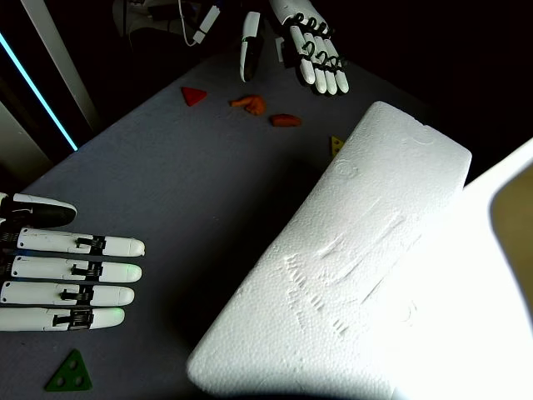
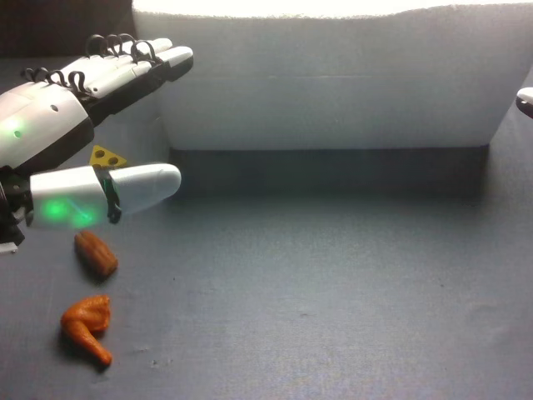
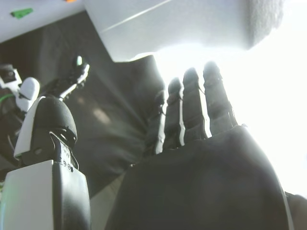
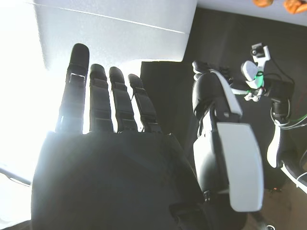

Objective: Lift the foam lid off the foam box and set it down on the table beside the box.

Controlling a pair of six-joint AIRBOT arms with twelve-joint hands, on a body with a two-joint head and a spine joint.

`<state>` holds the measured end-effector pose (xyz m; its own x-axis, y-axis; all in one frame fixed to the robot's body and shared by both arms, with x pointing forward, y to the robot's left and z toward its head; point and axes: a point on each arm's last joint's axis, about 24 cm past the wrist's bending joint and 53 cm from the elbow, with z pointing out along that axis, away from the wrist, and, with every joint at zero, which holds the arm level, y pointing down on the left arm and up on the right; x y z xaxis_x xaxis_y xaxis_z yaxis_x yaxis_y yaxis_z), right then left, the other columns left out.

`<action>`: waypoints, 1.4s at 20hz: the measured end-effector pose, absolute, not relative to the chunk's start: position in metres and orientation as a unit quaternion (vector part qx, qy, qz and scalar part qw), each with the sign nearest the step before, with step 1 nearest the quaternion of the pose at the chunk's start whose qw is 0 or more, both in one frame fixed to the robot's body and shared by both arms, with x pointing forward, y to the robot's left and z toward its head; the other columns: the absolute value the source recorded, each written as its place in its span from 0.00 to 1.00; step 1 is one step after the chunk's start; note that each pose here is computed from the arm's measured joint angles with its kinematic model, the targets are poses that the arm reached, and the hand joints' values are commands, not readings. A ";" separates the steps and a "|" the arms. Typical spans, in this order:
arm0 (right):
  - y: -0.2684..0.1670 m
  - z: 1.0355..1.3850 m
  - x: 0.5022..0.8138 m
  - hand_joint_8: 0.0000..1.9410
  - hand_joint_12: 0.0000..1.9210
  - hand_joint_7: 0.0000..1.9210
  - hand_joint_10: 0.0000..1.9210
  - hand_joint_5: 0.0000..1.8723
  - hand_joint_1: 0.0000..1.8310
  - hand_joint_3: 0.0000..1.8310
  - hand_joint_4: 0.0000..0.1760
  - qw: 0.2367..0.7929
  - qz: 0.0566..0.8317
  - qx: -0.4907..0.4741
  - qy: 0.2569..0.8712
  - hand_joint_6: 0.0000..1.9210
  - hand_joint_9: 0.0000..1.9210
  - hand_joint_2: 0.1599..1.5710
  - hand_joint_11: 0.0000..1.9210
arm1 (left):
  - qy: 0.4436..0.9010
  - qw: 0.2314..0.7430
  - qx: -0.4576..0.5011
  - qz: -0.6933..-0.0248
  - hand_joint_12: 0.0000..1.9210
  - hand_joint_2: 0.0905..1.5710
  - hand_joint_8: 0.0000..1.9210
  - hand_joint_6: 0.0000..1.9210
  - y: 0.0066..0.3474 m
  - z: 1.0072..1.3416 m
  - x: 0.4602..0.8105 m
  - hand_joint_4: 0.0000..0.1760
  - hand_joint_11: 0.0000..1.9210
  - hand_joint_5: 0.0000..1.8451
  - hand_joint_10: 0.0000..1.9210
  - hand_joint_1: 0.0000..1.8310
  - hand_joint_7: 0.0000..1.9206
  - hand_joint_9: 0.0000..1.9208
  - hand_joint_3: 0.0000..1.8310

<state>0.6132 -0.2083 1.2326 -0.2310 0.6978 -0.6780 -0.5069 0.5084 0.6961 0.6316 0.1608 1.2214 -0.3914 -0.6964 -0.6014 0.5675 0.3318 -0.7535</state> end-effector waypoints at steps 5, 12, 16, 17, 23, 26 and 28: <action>-0.210 1.231 0.615 0.00 0.00 0.00 0.00 0.00 0.24 0.01 0.00 0.617 0.485 0.083 0.614 0.00 0.00 0.84 0.00 | 0.605 0.549 -0.058 -0.574 0.00 0.79 0.00 0.00 0.164 1.218 0.631 0.29 0.00 0.01 0.00 0.07 0.00 0.00 0.01; -0.231 1.237 0.625 0.00 0.51 0.00 0.00 0.00 0.30 0.00 0.00 0.642 0.465 0.110 0.600 0.00 0.00 0.81 0.00 | 0.578 0.583 -0.092 -0.563 0.00 0.80 0.00 0.00 0.189 1.228 0.638 0.11 0.01 0.00 0.00 0.14 0.00 0.00 0.00; -0.249 1.244 0.631 0.00 0.65 0.00 0.00 0.00 0.20 0.00 0.00 0.664 0.454 0.133 0.579 0.00 0.00 0.77 0.00 | 0.551 0.599 -0.116 -0.570 0.00 0.79 0.00 0.00 0.196 1.235 0.647 0.13 0.01 0.00 0.00 0.15 0.00 0.00 0.00; -0.254 1.245 0.632 0.00 0.75 0.00 0.01 0.00 0.16 0.00 0.00 0.669 0.450 0.140 0.575 0.00 0.03 0.75 0.00 | 0.549 0.602 -0.123 -0.567 0.00 0.79 0.00 0.00 0.200 1.234 0.650 0.09 0.01 0.00 0.00 0.16 0.00 0.00 0.00; -0.273 1.253 0.643 0.00 0.77 0.00 0.00 0.00 0.20 0.00 0.12 0.692 0.432 0.161 0.556 0.00 0.00 0.71 0.00 | 0.542 0.624 -0.151 -0.542 0.09 0.75 0.00 0.00 0.220 1.236 0.671 0.00 0.00 0.01 0.00 0.27 0.00 0.00 0.00; -0.274 1.258 0.653 0.00 0.69 0.00 0.00 0.00 0.25 0.00 0.00 0.700 0.428 0.163 0.548 0.00 0.00 0.73 0.00 | 0.549 0.623 -0.160 -0.534 0.17 0.73 0.00 0.00 0.222 1.229 0.680 0.00 0.00 0.00 0.00 0.28 0.00 0.00 0.00; -0.273 1.253 0.664 0.00 0.67 0.00 0.00 0.00 0.27 0.00 0.00 0.695 0.429 0.177 0.549 0.00 0.00 0.74 0.00 | 0.551 0.621 -0.179 -0.529 0.16 0.72 0.00 0.00 0.225 1.224 0.688 0.00 0.00 0.01 0.00 0.29 0.00 0.00 0.00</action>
<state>0.6645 -0.2728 1.2528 0.0281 0.7912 -0.6109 -0.4016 0.5685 0.7180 0.6882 0.2250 1.2236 -0.1658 -0.8535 -0.4940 0.4592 0.3765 -0.8046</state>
